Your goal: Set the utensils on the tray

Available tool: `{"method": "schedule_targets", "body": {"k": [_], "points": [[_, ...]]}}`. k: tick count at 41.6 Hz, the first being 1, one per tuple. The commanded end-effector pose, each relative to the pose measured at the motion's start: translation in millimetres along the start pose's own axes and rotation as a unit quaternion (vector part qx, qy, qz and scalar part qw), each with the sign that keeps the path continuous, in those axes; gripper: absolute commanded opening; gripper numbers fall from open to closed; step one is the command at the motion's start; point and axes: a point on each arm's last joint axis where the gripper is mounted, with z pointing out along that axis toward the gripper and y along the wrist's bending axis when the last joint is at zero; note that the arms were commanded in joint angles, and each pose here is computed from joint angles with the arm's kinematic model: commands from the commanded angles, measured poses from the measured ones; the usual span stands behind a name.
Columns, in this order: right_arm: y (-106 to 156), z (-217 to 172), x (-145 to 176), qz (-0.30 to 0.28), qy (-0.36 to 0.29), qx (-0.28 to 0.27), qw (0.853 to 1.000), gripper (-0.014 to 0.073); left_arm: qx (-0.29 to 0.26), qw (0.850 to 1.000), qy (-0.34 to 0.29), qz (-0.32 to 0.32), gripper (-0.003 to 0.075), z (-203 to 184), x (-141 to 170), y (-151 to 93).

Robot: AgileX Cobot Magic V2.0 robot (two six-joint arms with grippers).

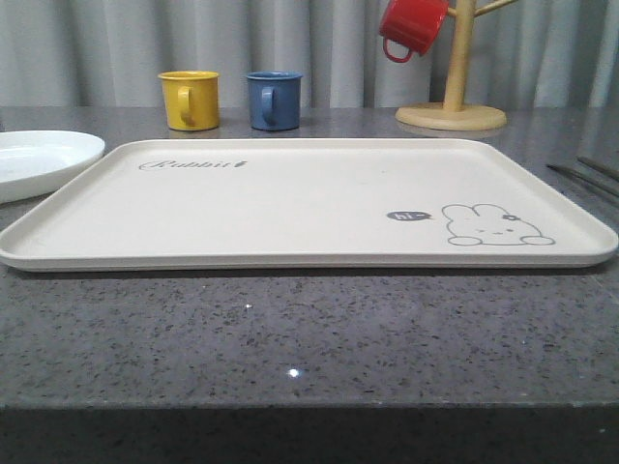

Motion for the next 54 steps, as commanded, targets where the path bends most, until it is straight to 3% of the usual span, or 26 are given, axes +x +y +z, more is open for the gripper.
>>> {"method": "schedule_targets", "body": {"k": [1,16,25,31,41,54], "points": [[0,-2,-14,-0.008,-0.042,0.001,0.999,0.0482,0.002,1.000,-0.016,0.001,0.0456,3,-20,1],[0,-2,-14,-0.008,-0.041,0.001,0.999,0.0476,0.014,0.991,0.135,0.005,0.0449,56,-51,4],[0,-2,-14,-0.008,-0.041,0.001,0.999,0.0476,-0.010,0.961,0.275,0.009,0.0449,113,-53,20],[0,-2,-14,-0.008,-0.041,0.001,0.999,0.0476,-0.027,0.952,0.303,-0.036,0.0449,147,-48,43],[0,-2,-14,-0.008,-0.041,0.001,0.999,0.0476,0.043,0.947,0.286,-0.137,0.0449,196,-38,69],[0,-2,-14,-0.008,-0.041,0.001,0.999,0.0476,0.068,0.935,0.286,-0.196,0.0449,241,-32,80]]}}
